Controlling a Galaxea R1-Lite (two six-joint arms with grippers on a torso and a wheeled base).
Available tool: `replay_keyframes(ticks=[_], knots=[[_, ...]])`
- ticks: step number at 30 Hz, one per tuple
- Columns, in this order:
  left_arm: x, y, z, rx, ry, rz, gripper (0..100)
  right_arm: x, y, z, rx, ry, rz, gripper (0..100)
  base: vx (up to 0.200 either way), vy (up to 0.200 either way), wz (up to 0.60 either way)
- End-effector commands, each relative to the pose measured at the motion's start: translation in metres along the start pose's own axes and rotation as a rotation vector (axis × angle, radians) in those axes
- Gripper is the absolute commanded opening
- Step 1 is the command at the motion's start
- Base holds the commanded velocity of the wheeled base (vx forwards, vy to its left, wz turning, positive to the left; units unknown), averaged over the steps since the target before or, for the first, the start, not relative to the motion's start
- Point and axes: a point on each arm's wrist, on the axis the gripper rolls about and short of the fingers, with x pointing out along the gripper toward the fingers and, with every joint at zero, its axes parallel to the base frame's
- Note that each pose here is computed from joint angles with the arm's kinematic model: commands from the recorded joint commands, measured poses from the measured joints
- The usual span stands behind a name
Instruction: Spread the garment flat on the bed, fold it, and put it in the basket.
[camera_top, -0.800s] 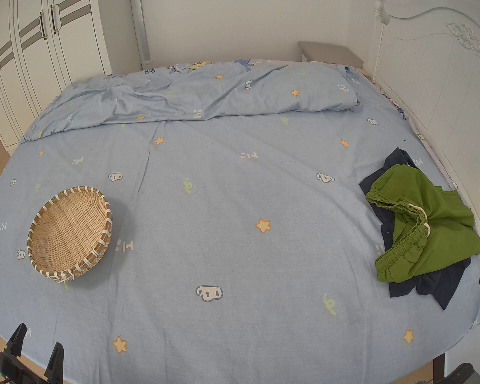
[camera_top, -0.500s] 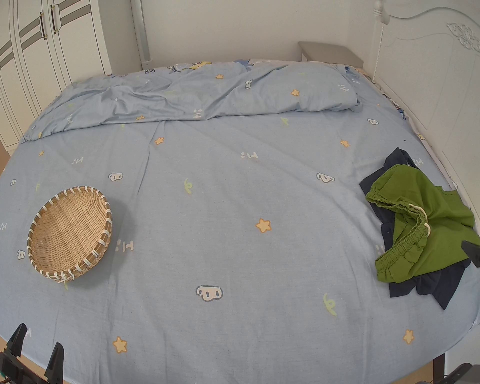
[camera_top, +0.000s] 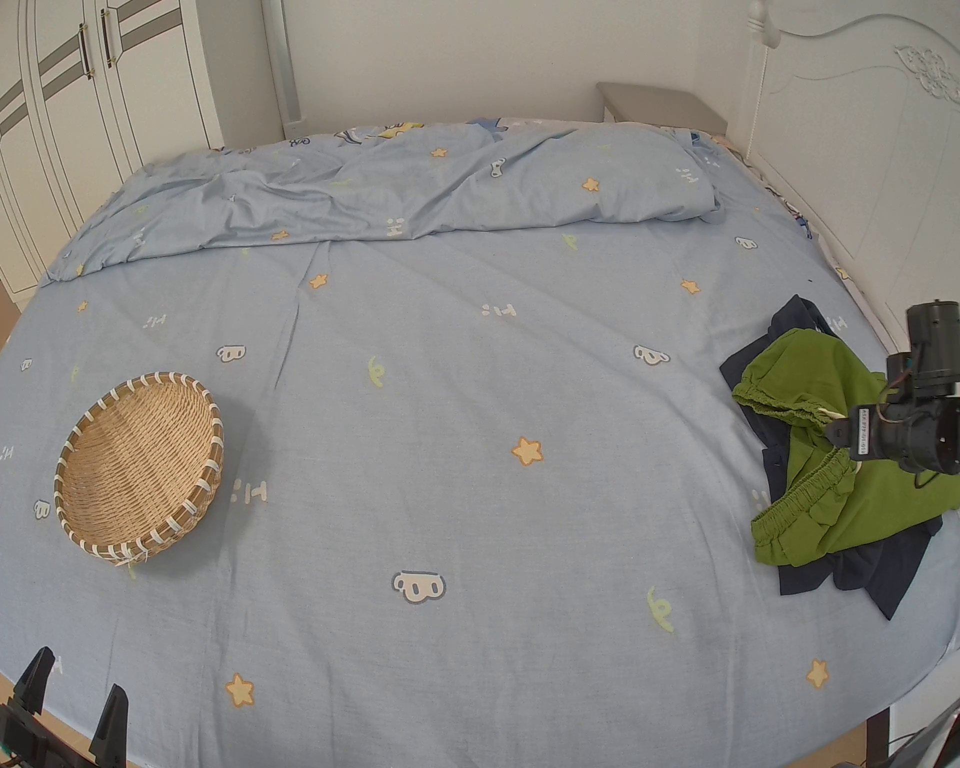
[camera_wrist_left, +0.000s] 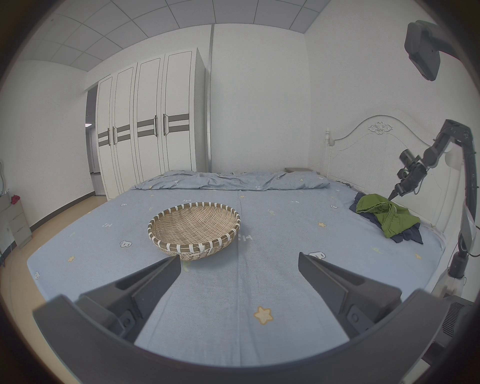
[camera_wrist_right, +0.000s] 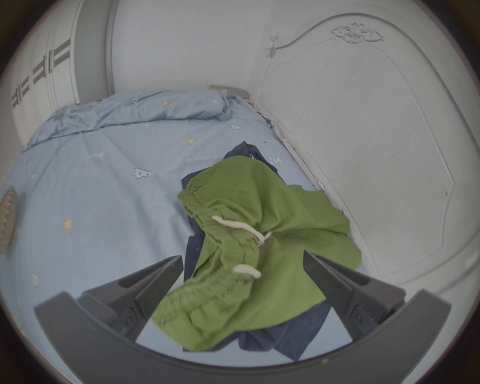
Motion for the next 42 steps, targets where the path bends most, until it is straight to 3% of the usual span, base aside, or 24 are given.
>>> replay_keyframes(ticks=[1,18,19,35,38,42], knots=[[0.000,0.000,-0.005,0.000,0.001,0.000,100,0.053,0.029,0.003,-0.035,0.069,-0.025,100,0.000,0.000,0.00],[0.000,0.000,-0.005,0.000,0.001,0.001,100,0.068,0.024,0.004,-0.018,0.096,-0.092,100,0.000,0.000,0.00],[0.000,0.000,-0.005,0.000,0.001,0.001,100,0.070,0.024,0.004,-0.018,0.099,-0.098,0,0.000,0.000,0.00],[0.000,0.000,-0.005,0.000,0.001,0.000,100,0.064,0.028,0.023,-0.022,0.090,-0.081,0,0.000,0.000,0.00],[0.000,0.000,-0.005,0.000,0.001,0.000,100,0.041,0.035,0.036,0.001,0.046,-0.034,0,0.000,0.000,0.00],[0.000,0.000,-0.005,0.000,0.001,0.000,100,0.003,0.047,0.054,0.037,0.024,0.092,0,0.000,0.000,0.00]])
